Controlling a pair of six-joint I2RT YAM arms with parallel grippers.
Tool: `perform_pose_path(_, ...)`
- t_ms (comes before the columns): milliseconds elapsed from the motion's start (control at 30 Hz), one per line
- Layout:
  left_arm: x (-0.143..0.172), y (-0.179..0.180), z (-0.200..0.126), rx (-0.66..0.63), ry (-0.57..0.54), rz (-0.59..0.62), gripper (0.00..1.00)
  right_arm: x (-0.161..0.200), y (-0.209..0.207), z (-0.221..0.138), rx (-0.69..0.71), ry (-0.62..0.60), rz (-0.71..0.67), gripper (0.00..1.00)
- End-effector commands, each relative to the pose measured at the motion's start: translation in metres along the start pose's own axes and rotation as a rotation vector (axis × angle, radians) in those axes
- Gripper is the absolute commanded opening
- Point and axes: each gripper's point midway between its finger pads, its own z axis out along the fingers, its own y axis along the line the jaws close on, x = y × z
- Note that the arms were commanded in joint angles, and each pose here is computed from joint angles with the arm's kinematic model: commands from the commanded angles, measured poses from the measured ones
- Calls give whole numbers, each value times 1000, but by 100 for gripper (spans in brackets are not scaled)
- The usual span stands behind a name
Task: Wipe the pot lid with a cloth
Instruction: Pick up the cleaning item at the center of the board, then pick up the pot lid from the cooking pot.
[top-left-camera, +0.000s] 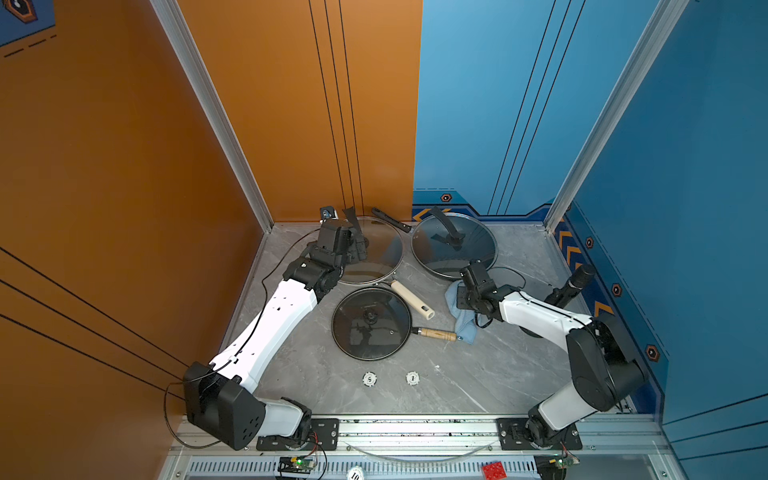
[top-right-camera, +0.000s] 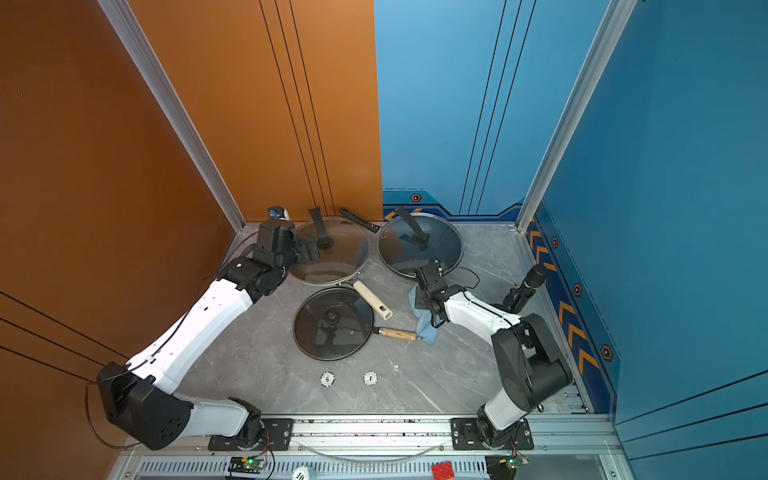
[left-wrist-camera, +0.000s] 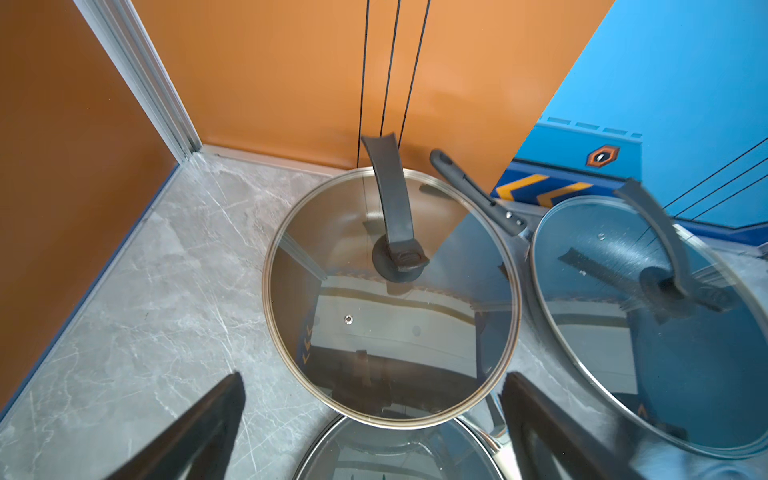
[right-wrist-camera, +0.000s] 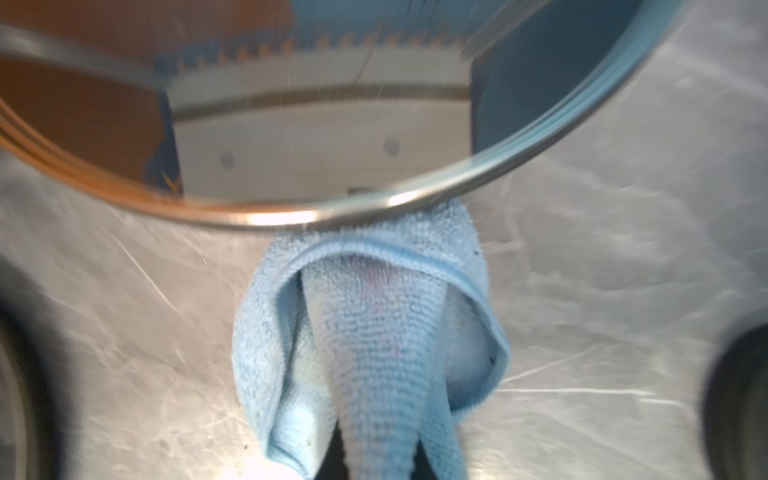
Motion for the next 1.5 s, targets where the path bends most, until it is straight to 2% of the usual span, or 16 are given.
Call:
perform_pose_path(0,7,-2,20,1,49,33,98,-38,-15,-36,58,-114,48,1)
perform_pose_path(267,8,-5,88,-77,60,67,98,-107,-26,-140,-22,-400,171,0)
perform_pose_path(400,4,-13,120,-100,25,64,100,-123,-29,-176,-69,-471,204,1)
perform_pose_path(567,9,-29,160,-129,8,83,95,-132,-33,-205,-103,-534,236,1)
perform_pose_path(800,23,-35,192,-260,-28,132,88,-128,-46,-215,-62,-551,253,1)
perform_pose_path(833,19,-40,195,-258,-62,118,88,-127,-47,-215,-56,-553,258,1)
perform_pose_path(900,23,-41,201,-270,-79,112,79,-127,-49,-215,-50,-555,262,1)
perform_pose_path(1133,35,-26,212,-344,-115,20,68,-128,-46,-211,-45,-539,257,2)
perform_pose_path(1333,47,-13,216,-401,-137,-6,64,-130,-47,-209,-32,-537,247,3)
perform_pose_path(1467,53,-8,222,-414,-140,-23,56,-133,-47,-209,-29,-535,242,3)
